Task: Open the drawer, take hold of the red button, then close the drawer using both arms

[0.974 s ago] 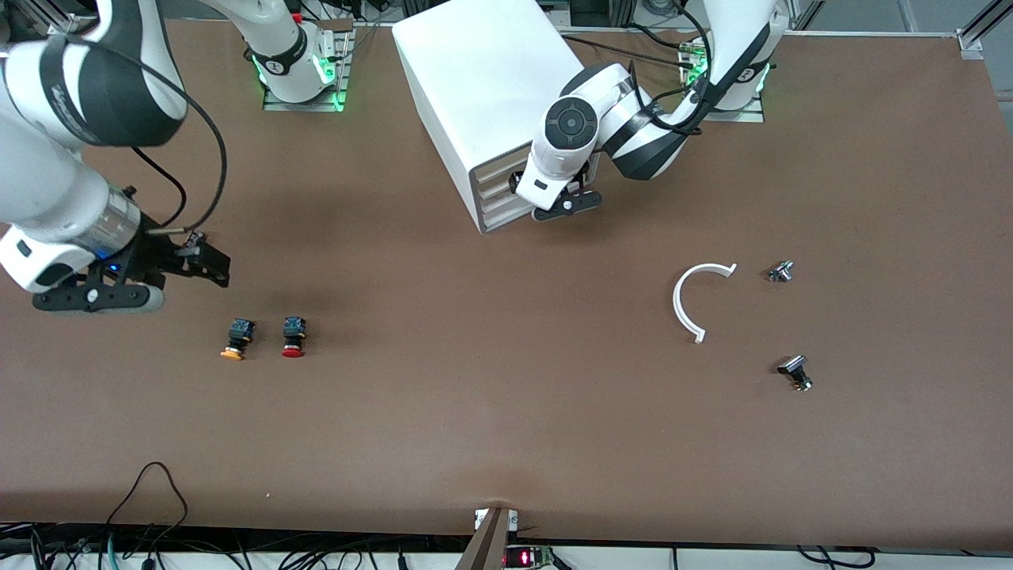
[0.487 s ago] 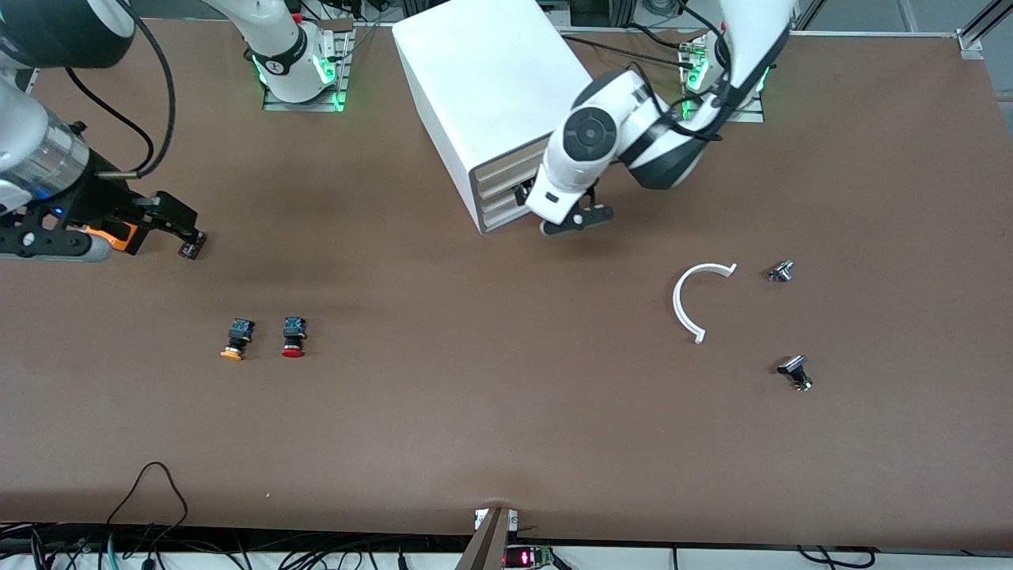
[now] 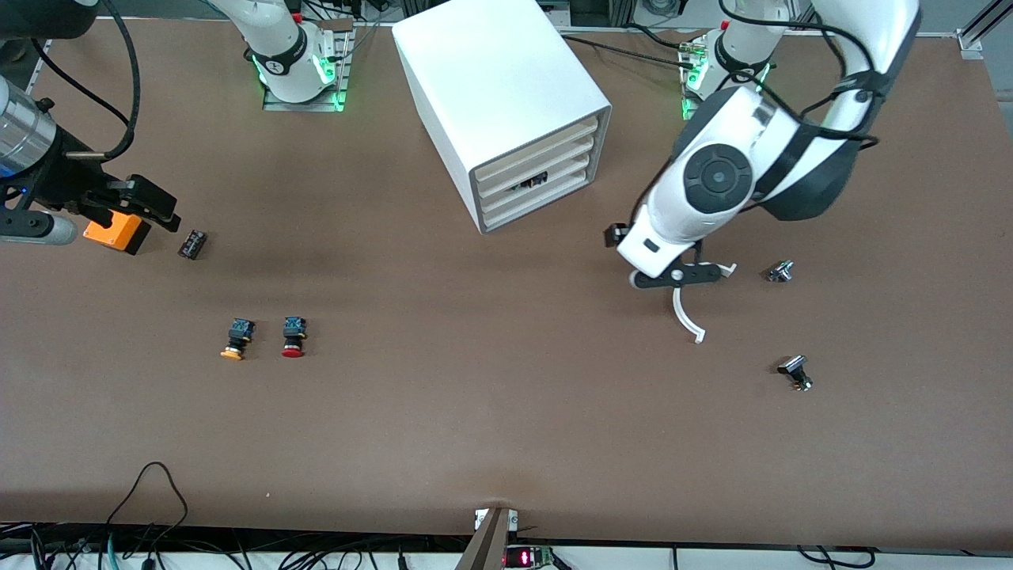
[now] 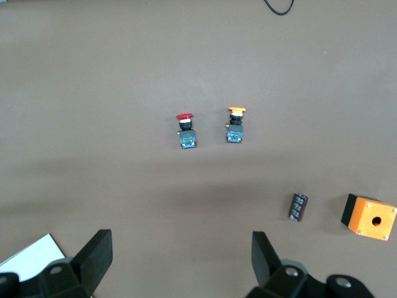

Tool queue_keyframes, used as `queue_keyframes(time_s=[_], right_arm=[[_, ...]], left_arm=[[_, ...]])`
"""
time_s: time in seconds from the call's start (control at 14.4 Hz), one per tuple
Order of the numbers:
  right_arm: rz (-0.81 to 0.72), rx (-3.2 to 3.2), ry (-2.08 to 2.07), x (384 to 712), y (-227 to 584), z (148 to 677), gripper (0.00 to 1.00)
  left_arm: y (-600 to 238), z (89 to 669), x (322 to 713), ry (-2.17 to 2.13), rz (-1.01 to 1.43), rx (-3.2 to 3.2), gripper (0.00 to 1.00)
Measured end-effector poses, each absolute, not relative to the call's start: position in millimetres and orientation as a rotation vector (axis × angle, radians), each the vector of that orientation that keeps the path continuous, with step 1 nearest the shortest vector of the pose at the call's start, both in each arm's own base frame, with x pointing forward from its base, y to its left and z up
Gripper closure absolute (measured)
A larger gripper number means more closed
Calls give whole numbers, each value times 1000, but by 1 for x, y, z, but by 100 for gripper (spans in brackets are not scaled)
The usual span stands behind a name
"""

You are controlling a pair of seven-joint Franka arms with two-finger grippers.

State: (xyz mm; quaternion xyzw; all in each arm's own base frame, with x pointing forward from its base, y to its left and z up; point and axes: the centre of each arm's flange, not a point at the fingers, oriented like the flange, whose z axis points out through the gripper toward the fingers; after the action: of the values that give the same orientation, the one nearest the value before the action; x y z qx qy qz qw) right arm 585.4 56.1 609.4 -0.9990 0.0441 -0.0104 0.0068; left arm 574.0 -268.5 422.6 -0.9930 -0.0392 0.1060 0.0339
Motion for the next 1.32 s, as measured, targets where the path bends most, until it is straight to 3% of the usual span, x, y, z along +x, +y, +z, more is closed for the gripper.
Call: queue_keyframes(time_s=[0.56, 0.97, 1.32], right_arm=[[18, -3131, 105, 579, 56, 612, 0], [5, -3132, 95, 577, 53, 617, 0], [-3, -3143, 103, 574, 49, 621, 0]], left_arm=[[-152, 535, 611, 245, 161, -3042, 0], [-52, 573, 602, 369, 79, -3149, 0], [-34, 580, 575, 347, -69, -3137, 0]])
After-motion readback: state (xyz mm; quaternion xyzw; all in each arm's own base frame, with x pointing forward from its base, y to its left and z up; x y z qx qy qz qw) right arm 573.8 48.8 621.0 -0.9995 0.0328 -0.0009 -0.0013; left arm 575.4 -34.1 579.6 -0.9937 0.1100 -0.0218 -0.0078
